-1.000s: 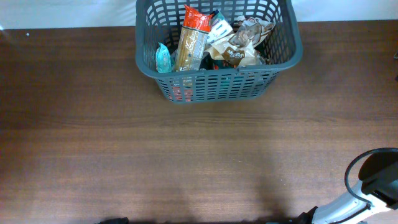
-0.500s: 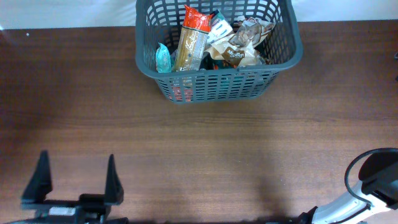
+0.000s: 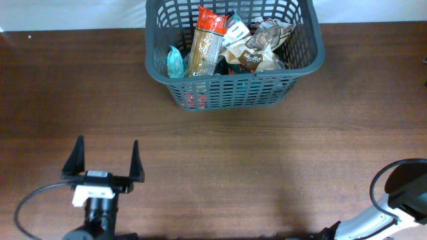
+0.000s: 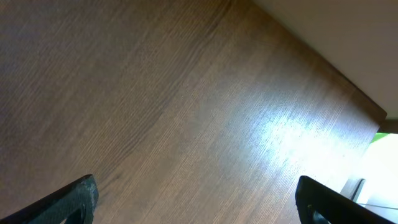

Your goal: Pack container

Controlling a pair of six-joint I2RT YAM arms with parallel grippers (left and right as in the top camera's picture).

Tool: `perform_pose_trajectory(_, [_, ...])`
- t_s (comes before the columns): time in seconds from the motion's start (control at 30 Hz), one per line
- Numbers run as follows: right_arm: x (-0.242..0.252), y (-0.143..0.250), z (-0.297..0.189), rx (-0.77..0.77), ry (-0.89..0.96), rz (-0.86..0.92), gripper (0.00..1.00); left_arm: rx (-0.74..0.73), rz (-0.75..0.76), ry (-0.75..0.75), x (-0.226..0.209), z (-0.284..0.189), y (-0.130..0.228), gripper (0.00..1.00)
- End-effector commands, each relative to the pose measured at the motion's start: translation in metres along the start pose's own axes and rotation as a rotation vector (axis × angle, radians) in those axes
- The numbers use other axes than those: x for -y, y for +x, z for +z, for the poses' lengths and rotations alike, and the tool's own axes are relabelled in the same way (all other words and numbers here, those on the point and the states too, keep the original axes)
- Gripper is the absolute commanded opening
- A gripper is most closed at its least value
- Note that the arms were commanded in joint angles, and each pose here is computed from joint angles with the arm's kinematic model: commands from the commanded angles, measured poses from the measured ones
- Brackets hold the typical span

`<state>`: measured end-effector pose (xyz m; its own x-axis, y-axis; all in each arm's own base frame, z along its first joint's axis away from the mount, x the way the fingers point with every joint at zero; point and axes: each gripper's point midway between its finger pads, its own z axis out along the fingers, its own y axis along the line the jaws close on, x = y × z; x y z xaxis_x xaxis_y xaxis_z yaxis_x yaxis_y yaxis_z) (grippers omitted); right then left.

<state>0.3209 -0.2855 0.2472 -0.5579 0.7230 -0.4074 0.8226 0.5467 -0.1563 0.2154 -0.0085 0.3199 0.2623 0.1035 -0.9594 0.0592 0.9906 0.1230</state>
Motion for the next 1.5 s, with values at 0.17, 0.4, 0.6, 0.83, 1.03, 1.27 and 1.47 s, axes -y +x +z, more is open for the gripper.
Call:
perform_pose_trajectory(0.17, [0.002, 0.0, -0.005, 0.01, -0.001, 0.014, 0.99, -0.003, 0.017, -0.035, -0.004, 0.005, 0.047, 0.99])
perform_pose_trajectory(0.4, [0.002, 0.0, -0.005, 0.01, -0.001, 0.014, 0.99, -0.046, 0.009, -0.074, -0.008, -0.001, 0.078, 0.99])
perform_pose_trajectory(0.6, [0.002, 0.0, -0.004, 0.01, -0.001, 0.014, 0.99, -0.111, -0.002, -0.086, -0.009, -0.002, 0.102, 0.99])
perform_pose_trajectory(0.83, [0.002, 0.0, -0.005, 0.01, -0.001, 0.014, 0.99, -0.178, -0.017, -0.076, -0.005, -0.004, 0.127, 0.99])
perform_pose_trajectory(1.03, [0.002, 0.0, -0.004, 0.01, -0.001, 0.014, 0.99, -0.269, -0.027, -0.097, -0.005, -0.009, 0.149, 0.99])
perform_pose_trajectory(1.27, [0.002, 0.0, -0.004, 0.01, -0.001, 0.014, 0.99, -0.341, -0.035, -0.094, -0.003, -0.014, 0.166, 0.99])
perform_pose_trajectory(1.47, [0.002, 0.0, -0.005, 0.01, -0.001, 0.014, 0.99, -0.342, -0.035, -0.097, -0.004, -0.014, 0.166, 0.99])
